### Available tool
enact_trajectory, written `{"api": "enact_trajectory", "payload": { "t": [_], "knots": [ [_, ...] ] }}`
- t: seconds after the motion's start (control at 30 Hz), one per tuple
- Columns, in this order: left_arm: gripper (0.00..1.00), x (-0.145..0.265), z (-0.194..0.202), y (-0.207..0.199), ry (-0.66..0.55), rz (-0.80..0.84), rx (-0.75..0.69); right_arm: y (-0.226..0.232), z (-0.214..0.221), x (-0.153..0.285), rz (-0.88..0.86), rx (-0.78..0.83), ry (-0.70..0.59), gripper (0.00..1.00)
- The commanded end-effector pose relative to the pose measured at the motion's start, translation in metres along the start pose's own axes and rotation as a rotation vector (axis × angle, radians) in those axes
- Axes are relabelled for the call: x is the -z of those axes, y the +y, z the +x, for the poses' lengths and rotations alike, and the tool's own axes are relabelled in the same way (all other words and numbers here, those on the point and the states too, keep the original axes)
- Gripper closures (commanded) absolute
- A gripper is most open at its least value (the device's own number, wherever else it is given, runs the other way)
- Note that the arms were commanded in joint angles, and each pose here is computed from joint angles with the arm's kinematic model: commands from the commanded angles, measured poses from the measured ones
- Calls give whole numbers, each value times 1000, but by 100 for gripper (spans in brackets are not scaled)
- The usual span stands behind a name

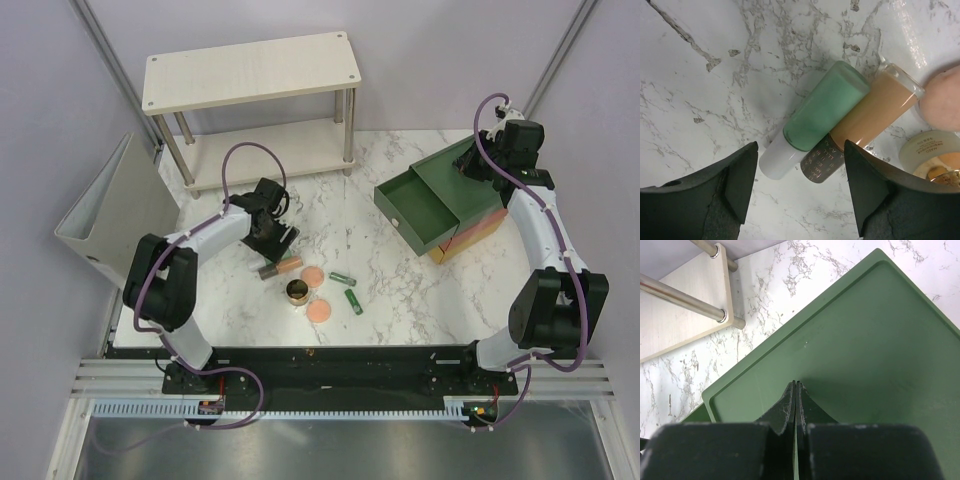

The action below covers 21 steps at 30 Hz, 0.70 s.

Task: Organize the makeup

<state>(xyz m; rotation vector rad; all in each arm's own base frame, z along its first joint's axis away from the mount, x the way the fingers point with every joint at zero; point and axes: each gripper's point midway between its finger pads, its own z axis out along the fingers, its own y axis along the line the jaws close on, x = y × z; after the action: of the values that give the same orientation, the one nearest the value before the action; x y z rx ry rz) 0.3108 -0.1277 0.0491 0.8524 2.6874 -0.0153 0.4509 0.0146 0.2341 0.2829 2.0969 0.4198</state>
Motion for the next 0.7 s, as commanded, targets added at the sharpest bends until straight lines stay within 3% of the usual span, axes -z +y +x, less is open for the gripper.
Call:
{"api": "enact_trajectory", "payload": {
  "t": [0.0,0.33,0.43,0.47,0.5,0.53,0.67],
  "knots": [
    [25,-11,-5,10,5,-50,-30,-36,104,-5,126,-79,352,100],
    [32,-31,-4,10,34,-49,-21,-36,102,-6,124,-77,350,100],
    [50,-37,-3,9,47,-43,-26,-36,101,-7,124,-81,349,100],
    [81,-40,-3,9,55,-43,-26,-35,101,-7,121,-79,351,100],
    [95,-41,-3,10,59,-48,-27,-36,102,-7,122,-83,353,100],
    [98,-40,-5,11,59,-50,-30,-35,102,-8,119,-82,353,100],
    [98,-22,-26,15,-7,-60,-15,-34,101,-8,115,-82,352,100]
  ]
}}
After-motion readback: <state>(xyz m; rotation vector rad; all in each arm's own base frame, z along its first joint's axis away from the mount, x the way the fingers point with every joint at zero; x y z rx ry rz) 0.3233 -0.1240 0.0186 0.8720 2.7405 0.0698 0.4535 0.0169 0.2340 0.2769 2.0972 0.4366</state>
